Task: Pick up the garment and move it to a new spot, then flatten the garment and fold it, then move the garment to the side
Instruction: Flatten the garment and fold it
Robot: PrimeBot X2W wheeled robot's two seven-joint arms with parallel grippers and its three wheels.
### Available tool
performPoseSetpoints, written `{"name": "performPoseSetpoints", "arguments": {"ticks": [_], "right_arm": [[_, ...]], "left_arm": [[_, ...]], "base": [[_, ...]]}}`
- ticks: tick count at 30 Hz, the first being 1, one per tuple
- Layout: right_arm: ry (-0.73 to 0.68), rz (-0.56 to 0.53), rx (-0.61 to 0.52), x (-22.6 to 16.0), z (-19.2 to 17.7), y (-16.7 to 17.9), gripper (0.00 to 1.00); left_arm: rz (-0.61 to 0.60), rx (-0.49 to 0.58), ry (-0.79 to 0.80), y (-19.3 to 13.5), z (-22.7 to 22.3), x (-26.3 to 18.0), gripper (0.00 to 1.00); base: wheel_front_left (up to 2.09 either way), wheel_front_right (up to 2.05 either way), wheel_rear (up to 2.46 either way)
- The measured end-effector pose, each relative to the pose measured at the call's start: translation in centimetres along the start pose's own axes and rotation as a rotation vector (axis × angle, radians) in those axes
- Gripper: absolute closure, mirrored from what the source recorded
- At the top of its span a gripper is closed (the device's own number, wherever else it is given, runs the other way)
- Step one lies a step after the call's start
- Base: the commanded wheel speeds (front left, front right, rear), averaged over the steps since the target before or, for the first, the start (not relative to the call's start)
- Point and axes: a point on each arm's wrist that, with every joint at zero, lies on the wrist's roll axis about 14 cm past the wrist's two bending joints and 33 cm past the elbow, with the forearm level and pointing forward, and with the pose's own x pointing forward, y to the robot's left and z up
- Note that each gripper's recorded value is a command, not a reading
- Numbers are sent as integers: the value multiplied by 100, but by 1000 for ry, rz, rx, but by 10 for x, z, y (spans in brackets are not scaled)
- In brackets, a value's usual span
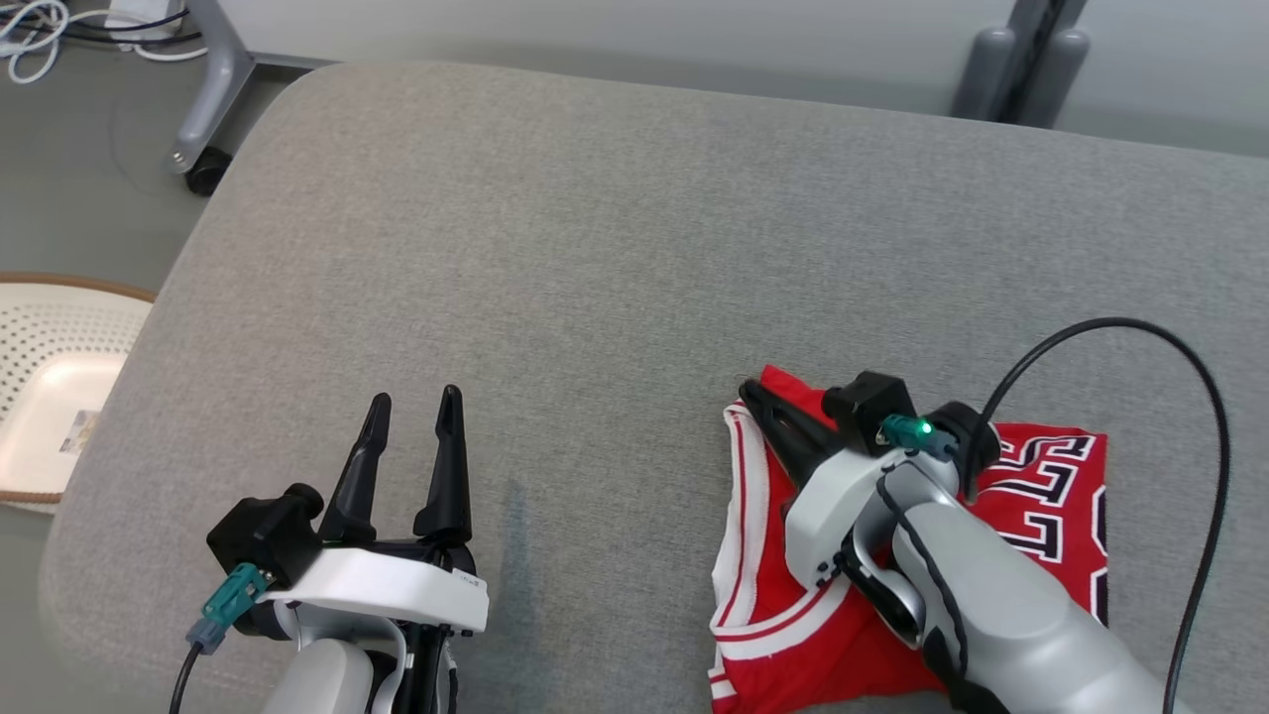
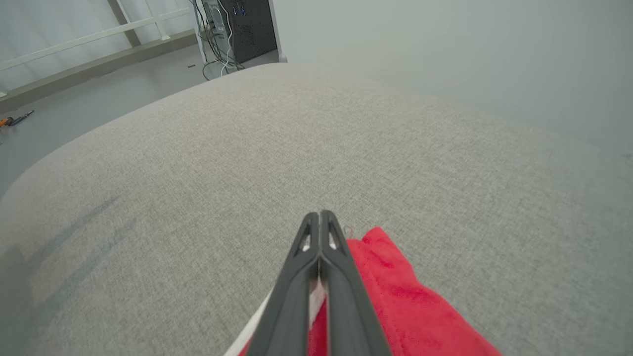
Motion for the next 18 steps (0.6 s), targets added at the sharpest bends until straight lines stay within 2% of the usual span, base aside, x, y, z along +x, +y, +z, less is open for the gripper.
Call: {"name": "performPoseSetpoints", "arguments": {"ticks": [8,13,18], "right_arm": [[-150,-122,4,-21,44,-35,100],[-196,-236,12,-59,43,-58,100],[-197,-325,34,-95,26,-66,100]], "left_arm": [[-80,4,8,-26,-5,6,0],[-141,6,30,-46,-13,6,0],[-189,3,43,-63,-18,6,0]], "base": [[0,0,0],[0,0,0],[0,0,0]]}}
